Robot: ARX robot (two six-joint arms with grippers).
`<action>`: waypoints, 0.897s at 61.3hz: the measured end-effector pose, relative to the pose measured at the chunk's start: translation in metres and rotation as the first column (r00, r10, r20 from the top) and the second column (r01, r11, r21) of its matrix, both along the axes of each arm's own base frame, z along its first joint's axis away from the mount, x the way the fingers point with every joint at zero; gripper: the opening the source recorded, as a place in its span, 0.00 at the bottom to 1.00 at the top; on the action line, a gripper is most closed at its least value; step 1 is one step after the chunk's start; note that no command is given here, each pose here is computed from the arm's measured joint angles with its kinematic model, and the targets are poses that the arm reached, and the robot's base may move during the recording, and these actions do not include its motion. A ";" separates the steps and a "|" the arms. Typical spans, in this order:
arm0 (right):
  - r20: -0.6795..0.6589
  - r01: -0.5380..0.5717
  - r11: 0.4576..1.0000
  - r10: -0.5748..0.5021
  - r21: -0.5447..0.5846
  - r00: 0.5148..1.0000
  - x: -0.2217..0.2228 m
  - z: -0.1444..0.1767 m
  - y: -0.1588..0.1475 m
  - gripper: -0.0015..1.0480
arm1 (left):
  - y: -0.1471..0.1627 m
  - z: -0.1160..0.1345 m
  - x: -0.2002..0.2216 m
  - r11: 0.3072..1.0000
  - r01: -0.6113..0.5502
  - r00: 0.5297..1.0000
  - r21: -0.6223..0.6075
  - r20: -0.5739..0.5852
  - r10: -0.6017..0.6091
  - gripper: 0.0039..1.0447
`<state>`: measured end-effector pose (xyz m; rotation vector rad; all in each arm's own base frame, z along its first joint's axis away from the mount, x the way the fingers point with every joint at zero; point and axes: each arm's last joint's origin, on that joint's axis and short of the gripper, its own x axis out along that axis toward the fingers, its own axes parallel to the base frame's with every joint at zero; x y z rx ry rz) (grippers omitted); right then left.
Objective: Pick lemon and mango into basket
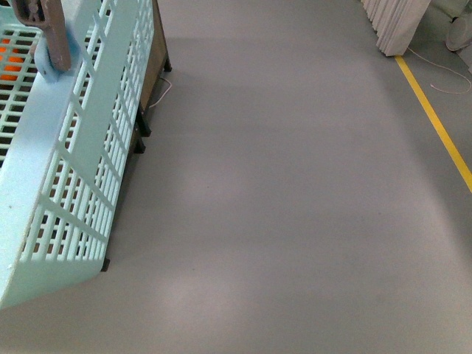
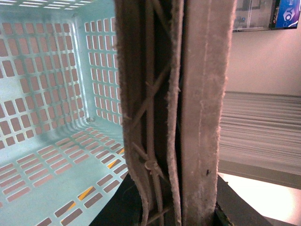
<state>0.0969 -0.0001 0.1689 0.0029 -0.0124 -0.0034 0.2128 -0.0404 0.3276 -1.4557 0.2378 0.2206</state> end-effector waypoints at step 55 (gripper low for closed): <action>-0.002 -0.003 1.000 0.003 0.000 1.000 0.000 0.000 0.000 0.92 | 0.000 0.000 0.000 1.000 0.002 1.000 -0.002 -0.001 -0.002 0.18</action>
